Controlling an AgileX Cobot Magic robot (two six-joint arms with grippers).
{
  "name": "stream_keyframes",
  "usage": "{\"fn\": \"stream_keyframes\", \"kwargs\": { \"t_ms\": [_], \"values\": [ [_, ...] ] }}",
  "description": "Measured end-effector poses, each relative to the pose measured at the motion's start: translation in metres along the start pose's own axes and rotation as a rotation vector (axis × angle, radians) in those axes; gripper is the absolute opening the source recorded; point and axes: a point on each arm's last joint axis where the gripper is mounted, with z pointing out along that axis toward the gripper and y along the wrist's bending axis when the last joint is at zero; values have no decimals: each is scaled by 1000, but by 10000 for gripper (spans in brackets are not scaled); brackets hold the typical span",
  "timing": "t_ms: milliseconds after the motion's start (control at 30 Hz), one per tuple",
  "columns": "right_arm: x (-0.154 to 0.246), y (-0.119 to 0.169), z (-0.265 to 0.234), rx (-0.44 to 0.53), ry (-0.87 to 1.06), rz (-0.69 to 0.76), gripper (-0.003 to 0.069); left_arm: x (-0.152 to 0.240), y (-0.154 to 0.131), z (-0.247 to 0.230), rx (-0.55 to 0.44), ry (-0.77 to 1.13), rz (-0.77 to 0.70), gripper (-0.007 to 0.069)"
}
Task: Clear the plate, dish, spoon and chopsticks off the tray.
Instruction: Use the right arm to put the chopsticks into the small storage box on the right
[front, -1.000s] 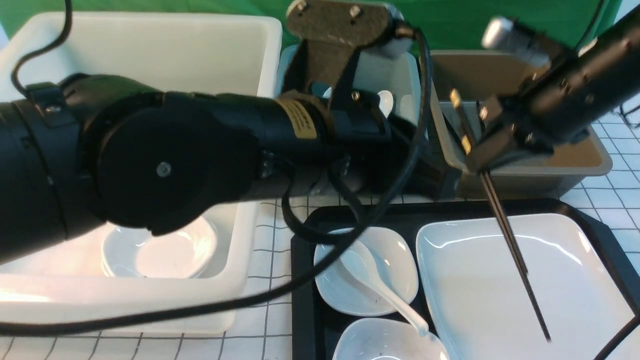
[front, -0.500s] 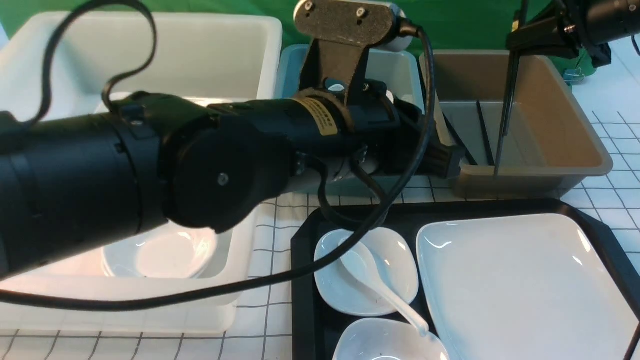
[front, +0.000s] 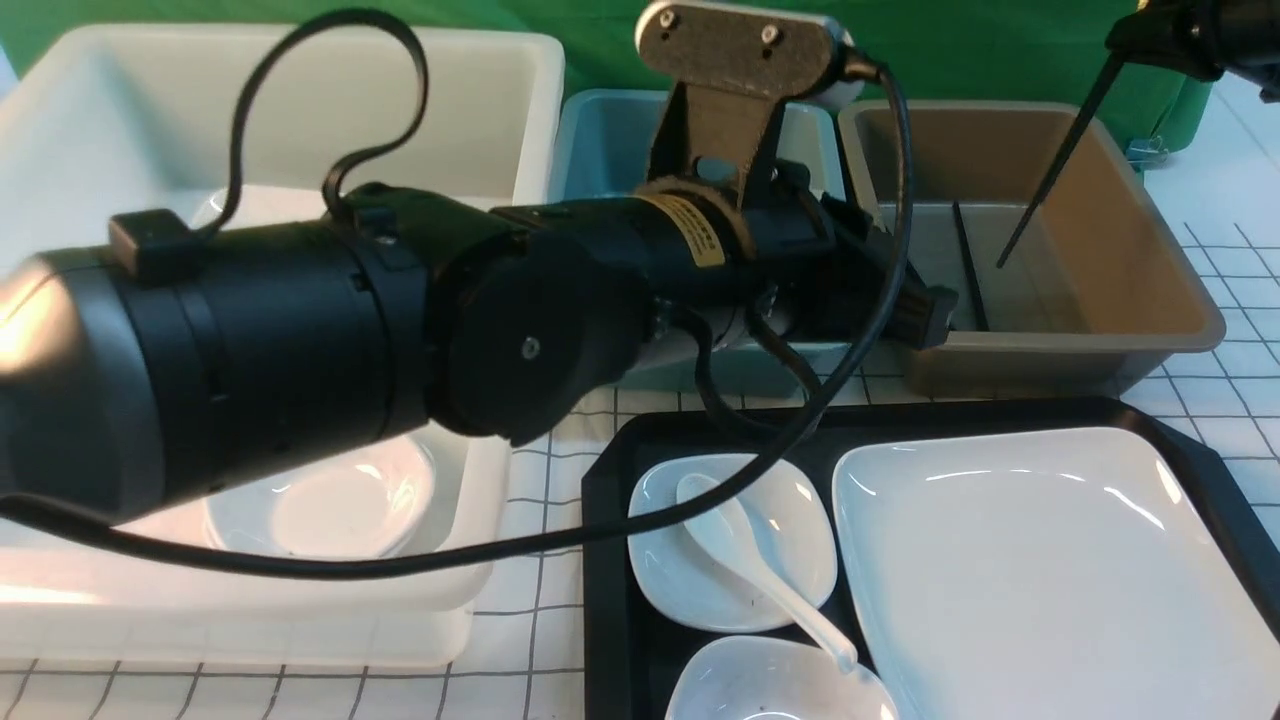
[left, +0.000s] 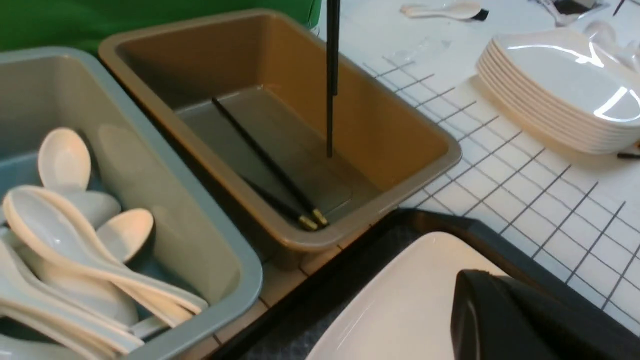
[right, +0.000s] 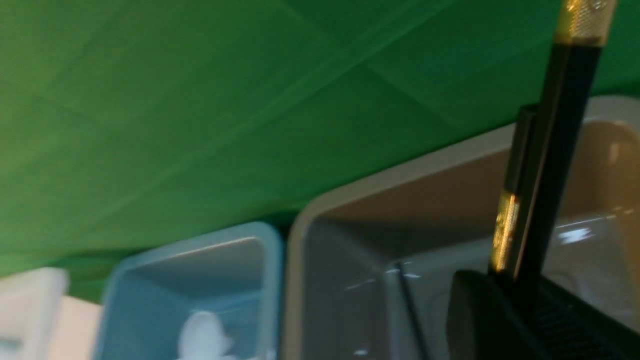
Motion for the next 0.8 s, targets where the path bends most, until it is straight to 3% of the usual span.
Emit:
{"fn": "stream_keyframes", "kwargs": {
  "t_ms": [267,367,533,700,800],
  "values": [
    [17,22,17,53,69,-132,78,4,0,0,-1,60,-16,-3],
    [32,34,30,51,134,-169,142,7,0,-1,-3,97,-40,-3],
    [54,31,42,102,281,-200,253,15,0,-2,-6,178,-46,-3],
    [61,31,32,118,405,-150,353,14,-2,-6,0,196,-69,-3],
    [59,41,14,110,440,-174,343,11,-4,-14,8,236,-79,-3]
  ]
}}
